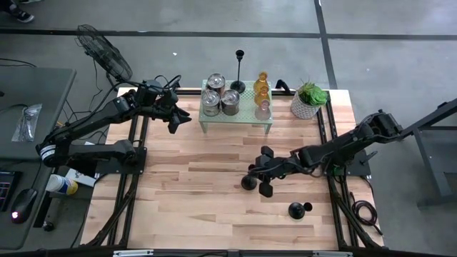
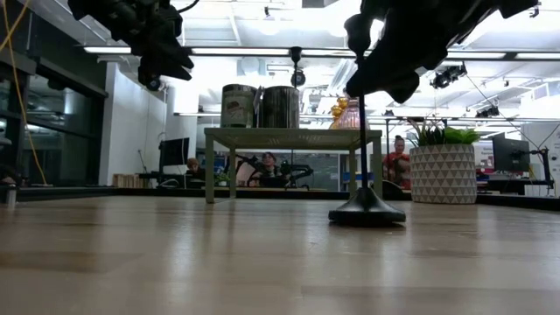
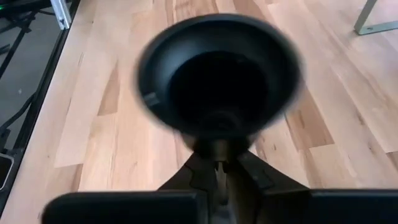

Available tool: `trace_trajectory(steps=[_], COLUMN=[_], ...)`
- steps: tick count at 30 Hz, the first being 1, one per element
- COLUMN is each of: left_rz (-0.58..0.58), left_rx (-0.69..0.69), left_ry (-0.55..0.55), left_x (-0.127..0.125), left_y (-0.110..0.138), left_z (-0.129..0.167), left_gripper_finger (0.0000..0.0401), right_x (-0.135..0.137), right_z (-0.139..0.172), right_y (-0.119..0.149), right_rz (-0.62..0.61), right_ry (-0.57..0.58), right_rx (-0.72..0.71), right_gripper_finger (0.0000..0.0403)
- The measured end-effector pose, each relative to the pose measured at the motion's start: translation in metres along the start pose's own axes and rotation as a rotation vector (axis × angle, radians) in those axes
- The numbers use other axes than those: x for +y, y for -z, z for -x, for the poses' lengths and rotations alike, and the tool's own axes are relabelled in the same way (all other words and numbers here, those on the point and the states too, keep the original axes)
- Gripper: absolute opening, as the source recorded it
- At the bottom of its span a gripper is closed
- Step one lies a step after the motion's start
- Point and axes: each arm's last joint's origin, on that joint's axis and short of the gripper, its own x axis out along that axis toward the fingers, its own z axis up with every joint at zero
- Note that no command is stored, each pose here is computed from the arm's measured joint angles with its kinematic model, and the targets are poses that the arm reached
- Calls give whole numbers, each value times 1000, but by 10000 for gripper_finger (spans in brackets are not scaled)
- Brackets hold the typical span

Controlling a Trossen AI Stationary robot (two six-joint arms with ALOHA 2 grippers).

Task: Pick & Place candle stick holders
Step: Put the top black candle holder on the shelf

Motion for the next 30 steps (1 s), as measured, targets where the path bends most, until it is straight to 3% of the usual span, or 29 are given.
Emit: trace_trajectory(steps=[16,24,30], left_rz=[1,1,22], left_rx=[1,0,0], left_ry=[0,0,-2], left_x=[0,0,0], left_y=[0,0,0], left_z=[0,0,0], left_gripper_finger=[138,138,138], right_x=[1,-10,-24], right_z=[5,38,70], right_y=[-5,-29,-65], right_rz=[-11,-39,2], right_ry=[-9,32,79], right_rx=[-39,-194,-293], right_gripper_finger=[7,5,5])
